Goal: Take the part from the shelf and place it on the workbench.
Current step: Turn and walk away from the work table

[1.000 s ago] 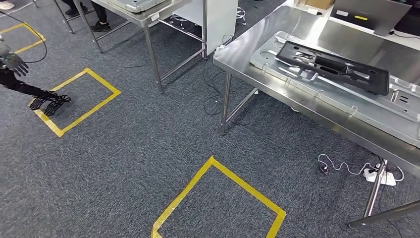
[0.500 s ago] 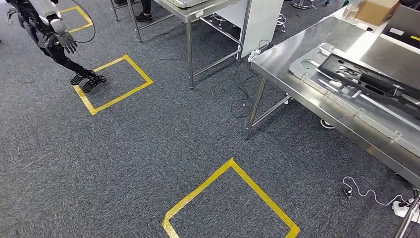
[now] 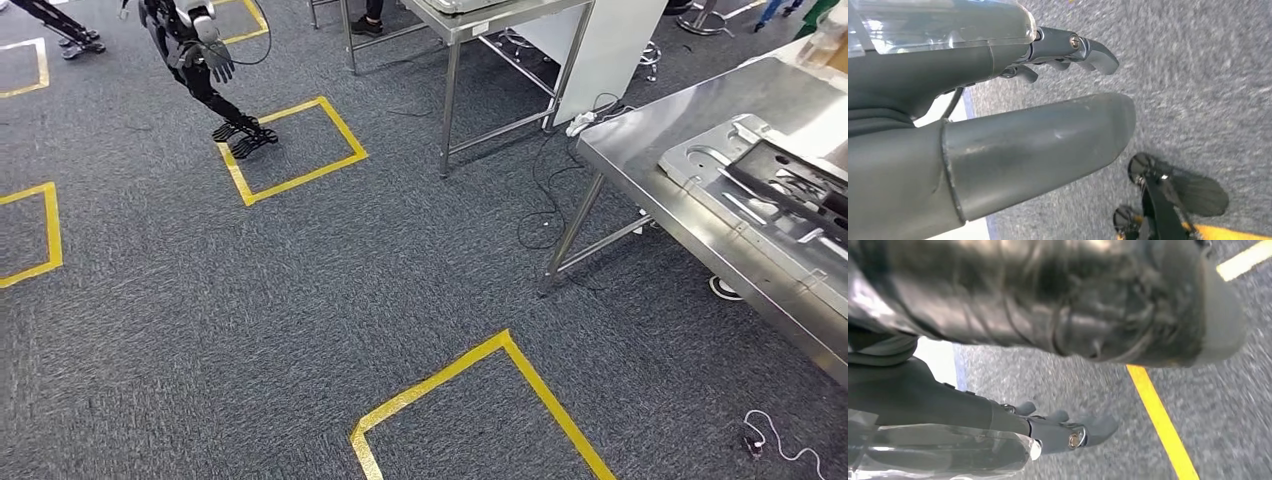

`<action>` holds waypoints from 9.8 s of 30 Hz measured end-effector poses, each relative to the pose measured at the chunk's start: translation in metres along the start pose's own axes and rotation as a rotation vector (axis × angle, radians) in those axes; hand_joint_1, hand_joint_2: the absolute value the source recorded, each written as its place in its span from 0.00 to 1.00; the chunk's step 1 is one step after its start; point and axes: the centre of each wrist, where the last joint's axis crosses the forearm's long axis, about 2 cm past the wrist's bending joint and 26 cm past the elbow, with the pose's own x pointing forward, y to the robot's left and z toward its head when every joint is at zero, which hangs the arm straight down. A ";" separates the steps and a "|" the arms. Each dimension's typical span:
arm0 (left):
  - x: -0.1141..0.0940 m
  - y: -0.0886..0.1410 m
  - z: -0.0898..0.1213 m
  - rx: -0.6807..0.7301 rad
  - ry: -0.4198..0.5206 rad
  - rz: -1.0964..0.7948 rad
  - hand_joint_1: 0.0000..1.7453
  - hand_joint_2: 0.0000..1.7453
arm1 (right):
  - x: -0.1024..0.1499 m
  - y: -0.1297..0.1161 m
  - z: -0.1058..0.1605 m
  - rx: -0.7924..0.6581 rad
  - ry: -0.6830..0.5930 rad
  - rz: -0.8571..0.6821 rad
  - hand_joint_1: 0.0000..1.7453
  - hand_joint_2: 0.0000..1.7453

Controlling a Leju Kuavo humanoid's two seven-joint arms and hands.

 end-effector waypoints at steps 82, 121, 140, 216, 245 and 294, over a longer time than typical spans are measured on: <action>-0.001 -0.006 0.001 -0.001 0.015 0.001 0.00 0.00 | -0.003 -0.003 0.000 0.016 0.020 0.008 0.00 0.00; -0.001 -0.008 0.001 -0.006 0.015 0.003 0.00 0.00 | -0.007 -0.003 0.000 0.016 0.027 -0.007 0.00 0.00; -0.001 -0.010 0.002 0.025 0.002 -0.044 0.00 0.00 | -0.005 -0.003 0.000 0.012 0.022 -0.007 0.00 0.00; -0.003 -0.020 0.004 -0.030 0.045 -0.016 0.00 0.00 | -0.011 -0.010 0.001 0.012 0.016 -0.048 0.00 0.00; -0.005 -0.020 0.004 -0.024 0.051 -0.016 0.00 0.00 | -0.007 -0.006 0.001 0.007 0.016 -0.064 0.00 0.00; -0.003 -0.014 0.004 0.025 0.090 -0.049 0.00 0.00 | -0.001 0.009 0.002 0.020 0.023 -0.067 0.00 1.00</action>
